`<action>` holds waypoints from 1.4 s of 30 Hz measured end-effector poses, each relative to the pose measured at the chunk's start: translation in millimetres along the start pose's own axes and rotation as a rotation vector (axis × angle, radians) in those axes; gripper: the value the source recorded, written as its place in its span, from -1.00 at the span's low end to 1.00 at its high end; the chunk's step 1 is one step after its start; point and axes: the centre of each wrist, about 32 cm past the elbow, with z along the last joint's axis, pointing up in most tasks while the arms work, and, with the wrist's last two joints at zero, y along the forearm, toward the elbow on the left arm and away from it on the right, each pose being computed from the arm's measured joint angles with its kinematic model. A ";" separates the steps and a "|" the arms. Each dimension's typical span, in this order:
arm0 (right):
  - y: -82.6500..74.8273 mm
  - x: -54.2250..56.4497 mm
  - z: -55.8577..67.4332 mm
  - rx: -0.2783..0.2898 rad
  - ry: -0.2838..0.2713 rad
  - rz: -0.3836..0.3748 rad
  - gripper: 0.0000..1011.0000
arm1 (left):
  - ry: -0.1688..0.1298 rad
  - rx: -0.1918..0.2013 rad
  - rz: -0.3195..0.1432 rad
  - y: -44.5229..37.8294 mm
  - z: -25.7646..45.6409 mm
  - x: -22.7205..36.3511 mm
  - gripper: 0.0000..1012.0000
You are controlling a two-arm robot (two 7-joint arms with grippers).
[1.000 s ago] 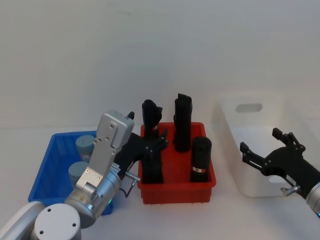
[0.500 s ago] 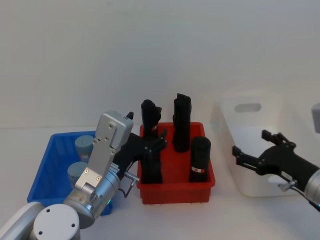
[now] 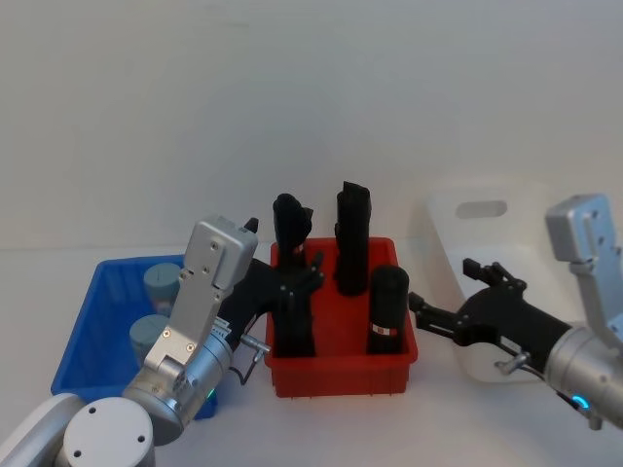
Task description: Pick the cotton swabs from the blue box and place them into the white box.
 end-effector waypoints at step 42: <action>69.4 -50.4 -16.0 -0.101 -0.025 -0.115 0.98 | 0.000 0.000 0.000 0.0 0.0 0.0 0.98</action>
